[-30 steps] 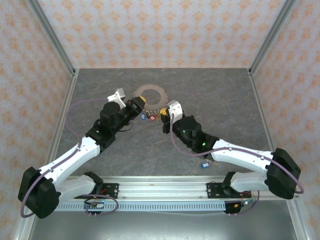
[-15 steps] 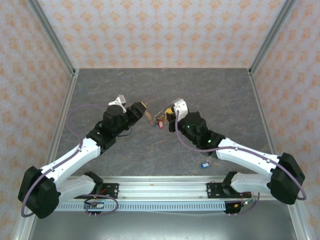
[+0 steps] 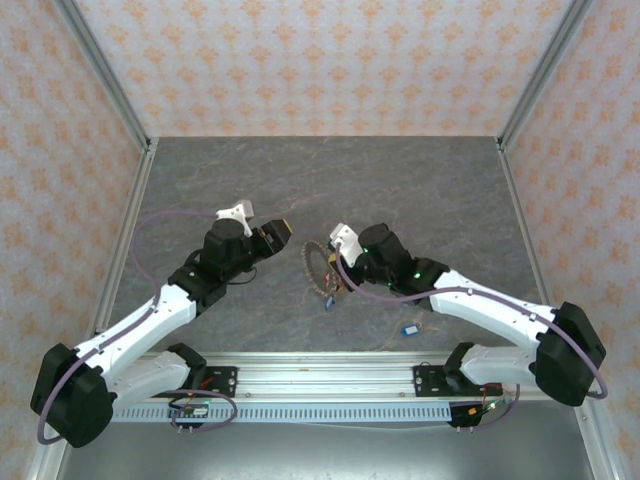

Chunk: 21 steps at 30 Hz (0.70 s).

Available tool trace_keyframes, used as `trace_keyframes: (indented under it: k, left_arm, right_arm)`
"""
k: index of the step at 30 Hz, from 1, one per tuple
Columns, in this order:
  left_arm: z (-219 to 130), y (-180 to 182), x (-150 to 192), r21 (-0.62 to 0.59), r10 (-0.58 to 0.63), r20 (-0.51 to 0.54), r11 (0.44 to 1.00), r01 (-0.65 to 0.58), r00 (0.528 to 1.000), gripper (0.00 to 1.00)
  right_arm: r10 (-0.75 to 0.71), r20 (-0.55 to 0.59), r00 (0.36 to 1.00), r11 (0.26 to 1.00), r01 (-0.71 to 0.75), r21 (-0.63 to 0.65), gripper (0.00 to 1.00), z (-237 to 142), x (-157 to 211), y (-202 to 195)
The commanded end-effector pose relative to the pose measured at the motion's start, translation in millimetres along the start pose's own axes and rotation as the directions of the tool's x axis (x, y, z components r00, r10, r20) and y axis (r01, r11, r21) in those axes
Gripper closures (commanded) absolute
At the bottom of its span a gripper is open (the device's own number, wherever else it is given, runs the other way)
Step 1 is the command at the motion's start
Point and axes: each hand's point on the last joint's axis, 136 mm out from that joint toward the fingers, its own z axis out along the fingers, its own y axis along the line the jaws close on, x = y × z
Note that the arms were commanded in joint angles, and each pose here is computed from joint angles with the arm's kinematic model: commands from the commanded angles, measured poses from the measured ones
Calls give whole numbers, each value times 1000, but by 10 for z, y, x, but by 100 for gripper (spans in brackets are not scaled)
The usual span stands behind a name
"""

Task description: Put the keys on the keyring

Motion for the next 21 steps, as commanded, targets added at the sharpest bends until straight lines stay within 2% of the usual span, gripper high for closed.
trace_keyframes:
  k: [1, 4, 7, 9, 12, 15, 18, 21]
  left_arm:
    - [-110, -216, -119, 54, 231, 14, 971, -232, 973, 42]
    - [-157, -235, -77, 77, 321, 14, 944, -321, 947, 42]
    - [-181, -179, 20, 85, 342, -14, 937, -340, 939, 42]
    - [-162, -176, 160, 121, 356, -75, 930, -346, 931, 42]
    - [-52, -73, 372, 109, 314, -205, 948, -298, 927, 45]
    - [123, -68, 586, 152, 264, -299, 962, -227, 917, 51]
    - [276, -30, 683, 153, 204, -322, 975, -161, 925, 52]
    - [392, -96, 732, 180, 203, -339, 972, -148, 919, 52]
  right_arm:
    - [-55, 18, 998, 986, 57, -157, 100, -72, -160, 167]
    - [-12, 13, 1000, 972, 15, -236, 100, -55, -121, 201]
    - [43, -3, 999, 961, -42, -272, 100, 6, -40, 187]
    - [64, -2, 998, 956, -62, -286, 100, 45, -2, 187]
    - [50, 4, 999, 953, -47, -299, 100, 77, 83, 211]
    - [-30, 5, 1000, 945, 30, -327, 100, 88, 178, 265]
    - [-101, 73, 992, 926, 121, -357, 100, 50, 152, 338]
    - [-199, 117, 973, 908, 228, -352, 100, 42, 204, 360]
